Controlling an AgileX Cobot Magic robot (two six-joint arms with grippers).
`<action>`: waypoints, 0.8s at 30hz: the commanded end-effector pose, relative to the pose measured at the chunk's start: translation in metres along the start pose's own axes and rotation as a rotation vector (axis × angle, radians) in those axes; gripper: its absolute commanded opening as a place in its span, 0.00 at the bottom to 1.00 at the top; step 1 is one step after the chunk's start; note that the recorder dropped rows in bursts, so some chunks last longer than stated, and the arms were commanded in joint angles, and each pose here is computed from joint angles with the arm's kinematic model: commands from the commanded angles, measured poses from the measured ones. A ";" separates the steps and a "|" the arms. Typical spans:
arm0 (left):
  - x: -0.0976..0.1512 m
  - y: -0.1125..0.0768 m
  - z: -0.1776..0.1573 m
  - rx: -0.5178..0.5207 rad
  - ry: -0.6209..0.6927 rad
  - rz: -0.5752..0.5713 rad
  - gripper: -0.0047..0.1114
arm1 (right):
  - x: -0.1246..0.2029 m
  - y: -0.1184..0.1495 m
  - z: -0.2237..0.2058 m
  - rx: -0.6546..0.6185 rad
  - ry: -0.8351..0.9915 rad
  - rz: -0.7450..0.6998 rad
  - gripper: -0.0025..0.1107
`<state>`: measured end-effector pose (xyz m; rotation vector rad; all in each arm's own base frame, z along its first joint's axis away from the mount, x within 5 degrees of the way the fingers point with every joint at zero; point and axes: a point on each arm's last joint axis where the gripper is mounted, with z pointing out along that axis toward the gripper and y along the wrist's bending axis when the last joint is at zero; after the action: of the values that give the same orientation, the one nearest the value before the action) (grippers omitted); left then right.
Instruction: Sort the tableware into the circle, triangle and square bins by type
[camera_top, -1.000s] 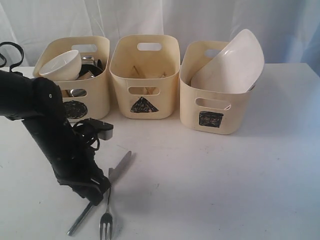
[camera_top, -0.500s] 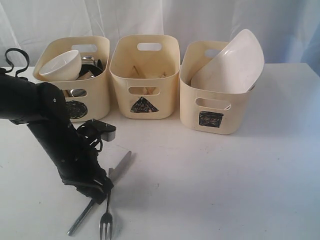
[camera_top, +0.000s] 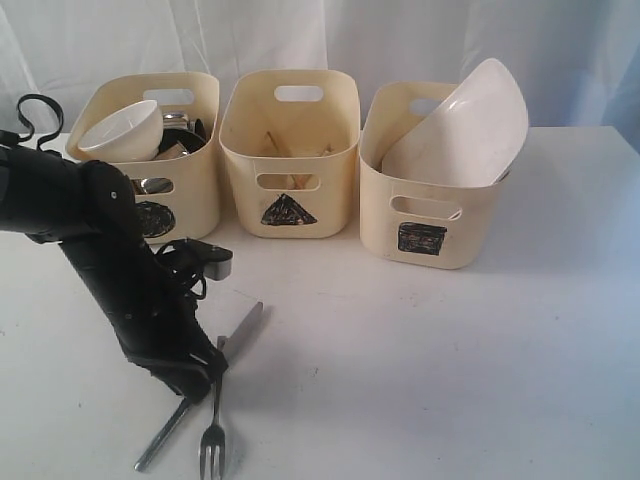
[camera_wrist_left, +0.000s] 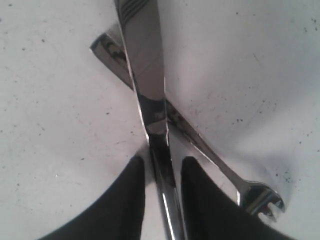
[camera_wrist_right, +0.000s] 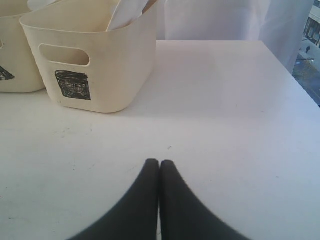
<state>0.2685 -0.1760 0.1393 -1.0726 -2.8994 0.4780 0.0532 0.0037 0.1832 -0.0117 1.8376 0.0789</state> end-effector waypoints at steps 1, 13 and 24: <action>0.012 0.001 0.023 0.038 0.120 -0.033 0.12 | 0.001 0.000 0.000 0.003 -0.004 0.005 0.02; 0.012 -0.002 0.016 0.042 0.114 -0.025 0.04 | 0.001 0.000 0.000 0.003 -0.004 0.005 0.02; 0.011 -0.004 0.002 0.019 0.061 -0.004 0.04 | 0.001 0.000 0.000 0.003 -0.004 0.005 0.02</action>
<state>0.2627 -0.1767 0.1437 -1.0372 -2.8730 0.5169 0.0532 0.0037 0.1832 -0.0117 1.8376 0.0789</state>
